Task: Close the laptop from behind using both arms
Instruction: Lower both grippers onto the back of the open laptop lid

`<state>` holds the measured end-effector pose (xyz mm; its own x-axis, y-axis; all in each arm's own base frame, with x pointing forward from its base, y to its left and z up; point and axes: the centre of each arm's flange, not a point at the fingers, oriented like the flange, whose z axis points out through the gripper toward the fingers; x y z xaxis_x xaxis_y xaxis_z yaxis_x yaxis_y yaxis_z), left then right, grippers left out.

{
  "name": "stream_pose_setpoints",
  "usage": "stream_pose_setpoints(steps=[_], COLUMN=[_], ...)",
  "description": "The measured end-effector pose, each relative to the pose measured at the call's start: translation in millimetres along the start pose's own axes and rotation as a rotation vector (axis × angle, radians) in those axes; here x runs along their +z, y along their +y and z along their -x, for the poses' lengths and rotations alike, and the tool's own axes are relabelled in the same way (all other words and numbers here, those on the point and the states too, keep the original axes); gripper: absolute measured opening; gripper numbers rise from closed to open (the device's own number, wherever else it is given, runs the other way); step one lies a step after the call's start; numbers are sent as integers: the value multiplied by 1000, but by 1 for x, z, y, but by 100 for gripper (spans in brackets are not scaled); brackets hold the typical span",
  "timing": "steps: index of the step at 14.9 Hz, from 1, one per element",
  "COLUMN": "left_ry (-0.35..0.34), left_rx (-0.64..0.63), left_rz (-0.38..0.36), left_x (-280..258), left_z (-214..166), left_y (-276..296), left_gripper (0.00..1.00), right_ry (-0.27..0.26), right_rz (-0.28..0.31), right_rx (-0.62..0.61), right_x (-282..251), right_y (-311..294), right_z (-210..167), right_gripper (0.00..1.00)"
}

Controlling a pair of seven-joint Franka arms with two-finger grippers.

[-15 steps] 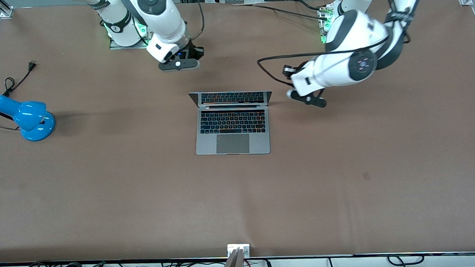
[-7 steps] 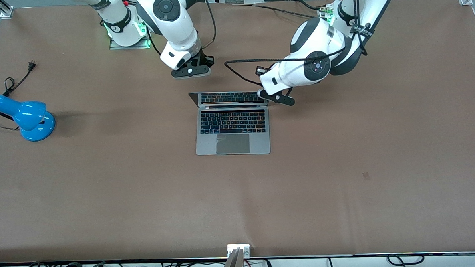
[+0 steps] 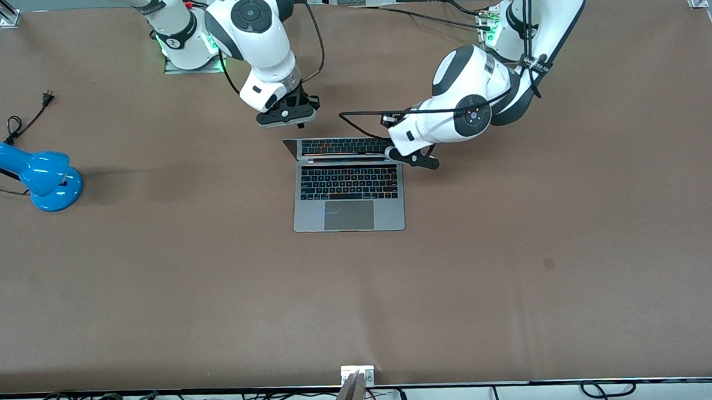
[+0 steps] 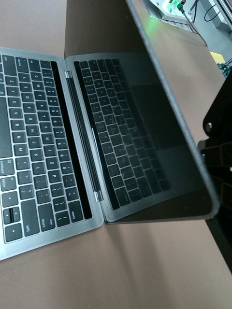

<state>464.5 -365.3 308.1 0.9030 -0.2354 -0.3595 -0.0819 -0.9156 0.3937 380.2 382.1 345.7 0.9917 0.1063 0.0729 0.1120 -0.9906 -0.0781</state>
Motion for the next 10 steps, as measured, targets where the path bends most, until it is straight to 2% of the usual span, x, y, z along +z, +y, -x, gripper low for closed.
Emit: stream_pose_setpoints(steps=[10], left_ry=[39], left_rx=[-25], left_rz=[19], left_x=[0], left_z=[-16], left_y=[-12], left_gripper=[1], right_ry=[58], right_rz=[-29], right_rx=[15], right_x=[9], right_y=[7], right_z=[-16], right_gripper=[1])
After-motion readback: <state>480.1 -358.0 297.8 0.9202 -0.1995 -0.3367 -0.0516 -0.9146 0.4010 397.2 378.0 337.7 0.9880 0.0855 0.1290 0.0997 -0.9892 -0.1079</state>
